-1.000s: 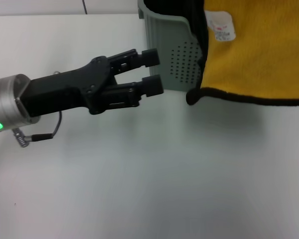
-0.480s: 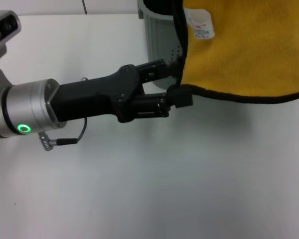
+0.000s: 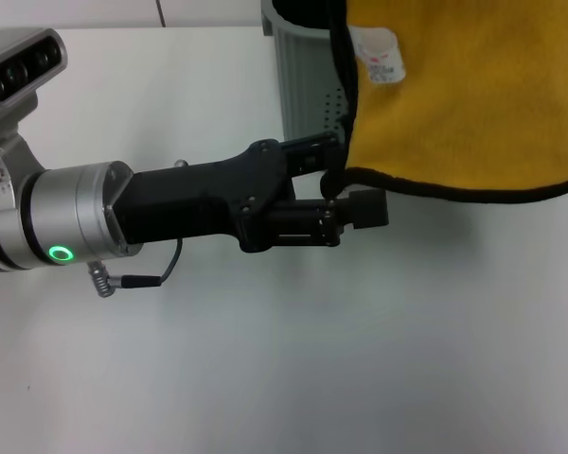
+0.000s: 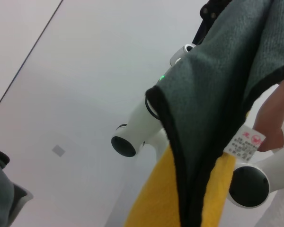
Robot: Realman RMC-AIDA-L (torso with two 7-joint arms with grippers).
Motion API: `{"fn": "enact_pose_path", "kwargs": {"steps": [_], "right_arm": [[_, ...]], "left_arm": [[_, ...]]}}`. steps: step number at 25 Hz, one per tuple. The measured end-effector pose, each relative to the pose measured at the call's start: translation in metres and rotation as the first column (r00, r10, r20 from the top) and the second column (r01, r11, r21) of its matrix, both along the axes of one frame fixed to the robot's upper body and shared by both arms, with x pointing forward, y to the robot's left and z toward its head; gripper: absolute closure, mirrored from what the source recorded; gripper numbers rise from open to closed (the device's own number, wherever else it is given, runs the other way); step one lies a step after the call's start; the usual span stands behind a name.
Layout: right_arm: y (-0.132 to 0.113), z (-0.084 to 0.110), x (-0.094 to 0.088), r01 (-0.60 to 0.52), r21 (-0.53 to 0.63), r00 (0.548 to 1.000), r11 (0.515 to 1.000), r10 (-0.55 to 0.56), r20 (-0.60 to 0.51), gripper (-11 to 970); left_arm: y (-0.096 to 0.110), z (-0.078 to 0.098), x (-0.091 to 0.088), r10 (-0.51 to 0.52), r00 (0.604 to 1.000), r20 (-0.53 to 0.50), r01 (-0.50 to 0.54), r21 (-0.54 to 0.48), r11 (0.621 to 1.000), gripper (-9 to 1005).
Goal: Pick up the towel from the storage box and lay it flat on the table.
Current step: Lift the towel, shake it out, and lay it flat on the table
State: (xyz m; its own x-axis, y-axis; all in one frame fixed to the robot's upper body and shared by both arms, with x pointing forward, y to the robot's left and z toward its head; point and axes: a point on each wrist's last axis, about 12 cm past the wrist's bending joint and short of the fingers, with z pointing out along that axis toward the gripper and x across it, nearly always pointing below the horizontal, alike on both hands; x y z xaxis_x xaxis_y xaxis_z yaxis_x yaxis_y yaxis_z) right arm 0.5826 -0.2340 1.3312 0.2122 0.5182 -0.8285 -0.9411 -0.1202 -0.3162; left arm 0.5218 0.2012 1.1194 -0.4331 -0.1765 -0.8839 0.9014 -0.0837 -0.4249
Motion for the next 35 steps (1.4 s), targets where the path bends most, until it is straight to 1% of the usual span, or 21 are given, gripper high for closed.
{"fn": "enact_pose_path", "kwargs": {"steps": [6, 17, 22, 27, 35], "right_arm": [[-0.0013, -0.0033, -0.0019, -0.002, -0.008, 1.000, 1.000, 0.002, 0.008, 933], [-0.0016, -0.0061, -0.0014, 0.006, -0.007, 1.000, 1.000, -0.006, 0.008, 930], [-0.0015, -0.0051, -0.0009, 0.011, -0.002, 1.000, 1.000, -0.011, 0.017, 929], [-0.0013, -0.0032, 0.0000, 0.016, 0.003, 1.000, 1.000, -0.016, 0.024, 928], [-0.0033, -0.0015, 0.0004, 0.026, 0.010, 0.999, 1.000, -0.027, 0.036, 926]], "left_arm": [[-0.0011, 0.0008, -0.0021, -0.016, 1.000, -0.014, 0.016, -0.028, 0.999, 162], [-0.0009, 0.0026, -0.0038, -0.037, 0.999, -0.008, 0.037, -0.039, 0.999, 219], [-0.0056, 0.0027, -0.0039, -0.074, 0.997, -0.008, 0.074, -0.017, 0.997, 450], [-0.0087, 0.0031, -0.0037, -0.096, 0.995, -0.006, 0.096, -0.004, 0.995, 644], [-0.0075, 0.0033, -0.0026, -0.095, 0.996, -0.005, 0.095, 0.005, 0.996, 640]]}}
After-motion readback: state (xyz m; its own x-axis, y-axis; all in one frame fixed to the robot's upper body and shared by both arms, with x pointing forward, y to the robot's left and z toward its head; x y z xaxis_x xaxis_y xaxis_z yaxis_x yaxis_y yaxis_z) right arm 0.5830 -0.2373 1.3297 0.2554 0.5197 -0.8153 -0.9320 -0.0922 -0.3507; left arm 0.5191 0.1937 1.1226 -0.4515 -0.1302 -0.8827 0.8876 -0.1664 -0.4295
